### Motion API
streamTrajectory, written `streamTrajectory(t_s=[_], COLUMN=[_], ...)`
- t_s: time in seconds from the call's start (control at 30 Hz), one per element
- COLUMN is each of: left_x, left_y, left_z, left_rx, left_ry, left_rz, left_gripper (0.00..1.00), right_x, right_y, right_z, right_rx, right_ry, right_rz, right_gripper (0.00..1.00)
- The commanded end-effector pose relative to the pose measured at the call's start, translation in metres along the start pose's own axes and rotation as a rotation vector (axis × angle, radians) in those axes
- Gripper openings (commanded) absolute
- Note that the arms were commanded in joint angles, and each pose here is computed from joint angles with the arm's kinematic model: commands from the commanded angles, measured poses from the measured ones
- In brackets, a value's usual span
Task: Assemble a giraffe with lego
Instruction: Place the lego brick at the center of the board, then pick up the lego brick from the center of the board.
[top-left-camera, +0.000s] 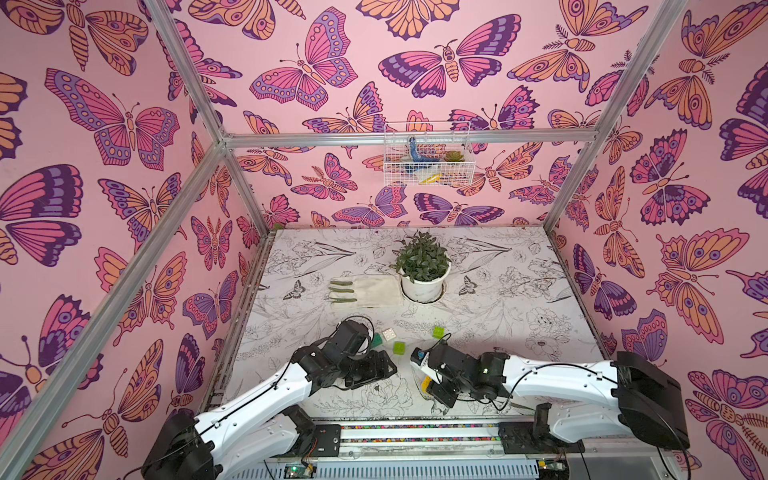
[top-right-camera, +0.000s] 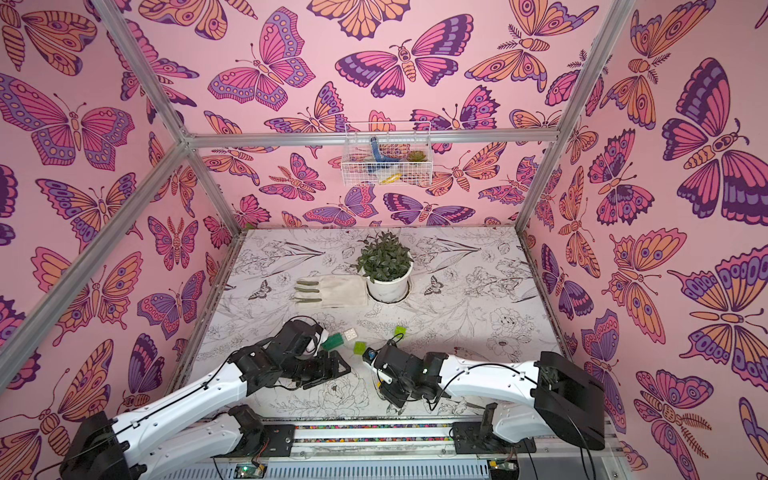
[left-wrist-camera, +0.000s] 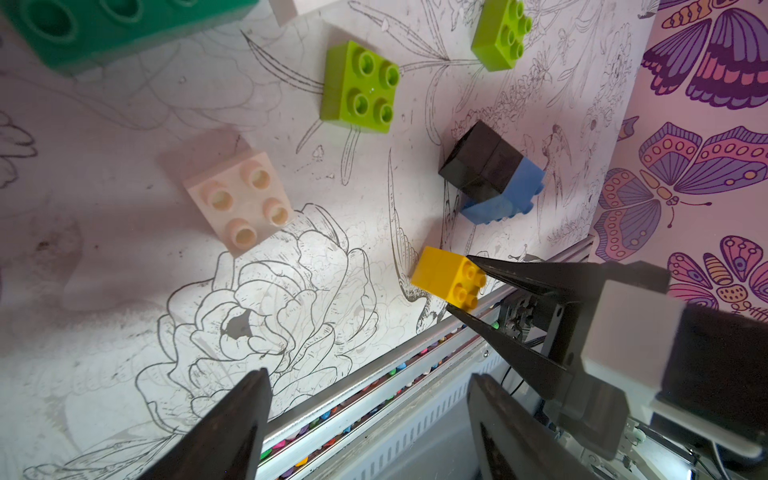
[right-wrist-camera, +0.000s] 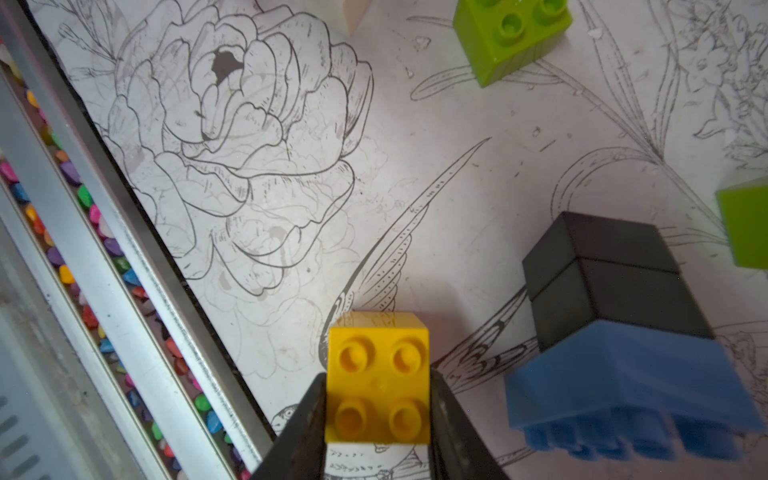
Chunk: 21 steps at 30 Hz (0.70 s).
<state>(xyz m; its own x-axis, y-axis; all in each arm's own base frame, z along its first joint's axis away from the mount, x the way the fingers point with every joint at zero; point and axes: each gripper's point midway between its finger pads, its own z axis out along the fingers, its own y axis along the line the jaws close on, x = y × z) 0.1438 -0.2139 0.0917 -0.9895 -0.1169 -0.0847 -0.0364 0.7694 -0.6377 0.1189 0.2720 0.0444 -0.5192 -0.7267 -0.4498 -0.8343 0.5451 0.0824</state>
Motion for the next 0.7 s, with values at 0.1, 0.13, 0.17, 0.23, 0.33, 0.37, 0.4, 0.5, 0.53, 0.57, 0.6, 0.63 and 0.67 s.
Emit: streamTrajectory(t_s=[0.1,0.13,0.17,0.23,0.33,0.37,0.4,0.5,0.53,0.57,0.6,0.63,0.67], left_x=[-0.007,-0.007,-0.007,-0.008,-0.009,-0.009,-0.009,-0.010,-0.010,-0.010,-0.011,-0.011,-0.011], left_y=[-0.003,-0.002,-0.003,-0.005,-0.006,-0.006,-0.006,-0.005,-0.006,-0.006,-0.007,-0.007,-0.007], left_z=[-0.005,-0.005,-0.005,-0.006,-0.006,-0.006,-0.006,-0.005,-0.005,-0.004,-0.004,-0.003,-0.003], left_rx=[0.011,0.010,0.011,0.015,0.016,0.016,0.017,0.017,0.020,0.023,0.024,0.024,0.025], left_ry=[-0.033,-0.032,-0.035,-0.034,-0.035,-0.035,-0.035,-0.038,-0.038,-0.039,-0.039,-0.038,-0.039], left_rz=[0.001,0.001,0.002,0.005,0.004,0.005,0.006,0.005,0.006,0.007,0.008,0.008,0.010], left_gripper=[0.80,0.80,0.80,0.80,0.80,0.80,0.80,0.80,0.80,0.80,0.80,0.80,0.80], right_x=[0.002,0.001,0.001,-0.002,-0.016,-0.021,-0.024,-0.029,-0.029,-0.029,-0.029,-0.028,-0.027], right_y=[-0.004,-0.004,-0.005,-0.005,-0.007,-0.011,-0.016,-0.033,-0.041,-0.048,-0.053,-0.057,-0.060], right_z=[-0.005,-0.006,-0.007,-0.013,-0.038,-0.049,-0.057,-0.076,-0.079,-0.082,-0.083,-0.082,-0.080], right_rx=[0.015,0.015,0.018,0.023,0.039,0.061,0.088,0.151,0.167,0.181,0.193,0.210,0.225], right_ry=[-0.015,-0.017,-0.018,-0.026,-0.078,-0.103,-0.117,-0.138,-0.124,-0.105,-0.089,-0.071,-0.055], right_rz=[0.028,0.028,0.028,0.026,0.032,0.044,0.053,0.072,0.090,0.108,0.116,0.111,0.105], right_gripper=[0.43,0.43,0.43,0.44,0.48,0.49,0.51,0.58,0.60,0.62,0.63,0.64,0.64])
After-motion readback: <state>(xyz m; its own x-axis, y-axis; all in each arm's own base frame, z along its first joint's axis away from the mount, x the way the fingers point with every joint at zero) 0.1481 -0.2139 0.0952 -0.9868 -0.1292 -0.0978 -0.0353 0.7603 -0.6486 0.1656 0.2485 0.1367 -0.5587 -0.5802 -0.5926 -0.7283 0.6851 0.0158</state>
